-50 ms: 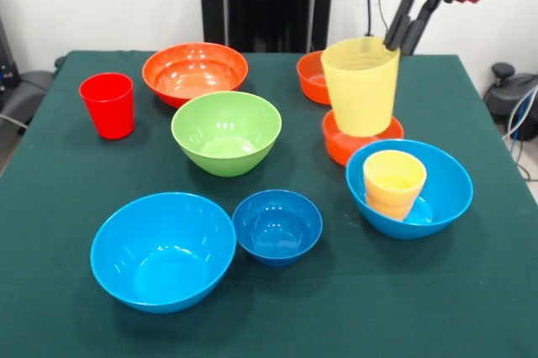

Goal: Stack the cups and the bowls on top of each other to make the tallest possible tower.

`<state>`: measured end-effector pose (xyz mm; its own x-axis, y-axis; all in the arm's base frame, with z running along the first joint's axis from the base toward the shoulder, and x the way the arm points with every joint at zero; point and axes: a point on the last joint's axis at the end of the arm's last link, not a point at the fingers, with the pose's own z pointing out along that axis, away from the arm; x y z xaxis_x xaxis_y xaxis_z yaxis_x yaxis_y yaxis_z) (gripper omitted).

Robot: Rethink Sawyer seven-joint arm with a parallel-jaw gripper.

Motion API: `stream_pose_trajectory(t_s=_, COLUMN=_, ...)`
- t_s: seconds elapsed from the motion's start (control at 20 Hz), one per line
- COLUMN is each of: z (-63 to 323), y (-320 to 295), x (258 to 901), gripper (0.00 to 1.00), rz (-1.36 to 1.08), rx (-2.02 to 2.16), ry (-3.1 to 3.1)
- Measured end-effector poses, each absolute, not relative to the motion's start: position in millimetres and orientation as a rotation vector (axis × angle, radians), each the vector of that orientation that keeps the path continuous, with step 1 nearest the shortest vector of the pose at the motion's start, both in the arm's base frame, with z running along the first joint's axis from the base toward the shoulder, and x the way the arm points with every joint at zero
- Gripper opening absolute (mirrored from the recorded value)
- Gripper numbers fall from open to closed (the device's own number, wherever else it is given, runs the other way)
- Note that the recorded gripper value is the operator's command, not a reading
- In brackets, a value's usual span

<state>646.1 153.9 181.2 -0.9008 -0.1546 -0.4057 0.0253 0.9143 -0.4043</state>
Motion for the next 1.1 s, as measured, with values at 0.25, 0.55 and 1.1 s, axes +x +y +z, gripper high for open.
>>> stream_pose_trajectory(t_s=0.25, z=179.3, y=155.6, x=646.7, gripper=0.00, rz=-0.557, rx=-0.095, ry=2.640)
stream_pose_trajectory(t_s=0.55, z=174.5, y=169.9, x=646.8, gripper=0.00, rz=-0.523, rx=-0.114, ry=2.648)
stream_pose_trajectory(t_s=1.1, z=166.2, y=195.5, x=646.2, gripper=0.00, rz=-0.462, rx=-0.146, ry=2.662)
